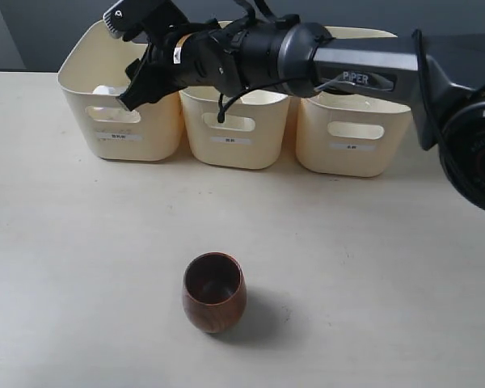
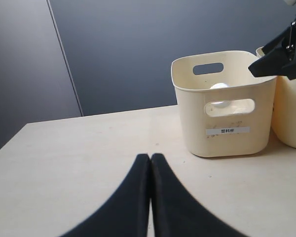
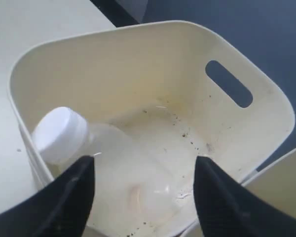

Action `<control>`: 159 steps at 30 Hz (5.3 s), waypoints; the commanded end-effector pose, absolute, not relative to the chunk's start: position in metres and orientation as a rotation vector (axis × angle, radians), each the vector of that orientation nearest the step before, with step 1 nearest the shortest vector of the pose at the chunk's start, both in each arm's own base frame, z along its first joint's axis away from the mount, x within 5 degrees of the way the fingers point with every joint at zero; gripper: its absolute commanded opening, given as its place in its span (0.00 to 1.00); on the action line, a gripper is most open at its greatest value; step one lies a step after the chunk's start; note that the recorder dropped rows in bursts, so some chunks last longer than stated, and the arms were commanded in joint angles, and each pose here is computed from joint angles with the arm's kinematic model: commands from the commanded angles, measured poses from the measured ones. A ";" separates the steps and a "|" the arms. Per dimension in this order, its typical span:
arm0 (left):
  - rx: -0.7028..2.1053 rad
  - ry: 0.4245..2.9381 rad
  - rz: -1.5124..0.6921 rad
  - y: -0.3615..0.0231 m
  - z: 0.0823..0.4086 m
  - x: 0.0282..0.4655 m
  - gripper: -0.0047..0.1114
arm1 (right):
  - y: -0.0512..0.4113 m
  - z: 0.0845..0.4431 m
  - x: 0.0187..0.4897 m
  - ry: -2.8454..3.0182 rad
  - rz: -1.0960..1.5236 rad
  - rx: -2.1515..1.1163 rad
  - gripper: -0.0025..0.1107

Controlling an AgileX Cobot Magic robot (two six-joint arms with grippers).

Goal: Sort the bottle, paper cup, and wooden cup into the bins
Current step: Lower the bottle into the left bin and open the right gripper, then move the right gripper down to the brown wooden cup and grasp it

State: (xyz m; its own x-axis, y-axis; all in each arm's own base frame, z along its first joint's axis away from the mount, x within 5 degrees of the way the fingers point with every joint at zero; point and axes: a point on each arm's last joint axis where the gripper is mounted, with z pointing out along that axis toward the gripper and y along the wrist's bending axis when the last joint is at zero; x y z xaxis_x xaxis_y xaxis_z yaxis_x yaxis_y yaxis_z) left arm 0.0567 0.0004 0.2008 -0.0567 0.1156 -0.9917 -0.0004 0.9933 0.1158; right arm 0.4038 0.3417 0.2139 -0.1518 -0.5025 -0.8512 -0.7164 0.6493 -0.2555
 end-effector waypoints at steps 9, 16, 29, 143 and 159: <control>0.087 1.617 0.094 0.000 0.201 0.056 0.04 | 0.335 0.315 0.346 1.759 0.225 -1.123 0.53; 0.087 1.617 0.094 0.000 0.201 0.056 0.04 | 0.310 0.388 0.260 1.784 0.173 -1.424 0.52; 0.087 1.617 0.094 0.000 0.201 0.056 0.04 | 0.278 0.414 0.203 2.007 0.401 -1.592 0.52; 0.087 1.617 0.094 0.000 0.201 0.056 0.04 | 0.324 0.186 0.187 2.222 0.070 -2.036 0.52; 0.087 1.617 0.094 0.000 0.201 0.056 0.04 | 0.327 0.163 0.190 2.278 0.021 -2.047 0.30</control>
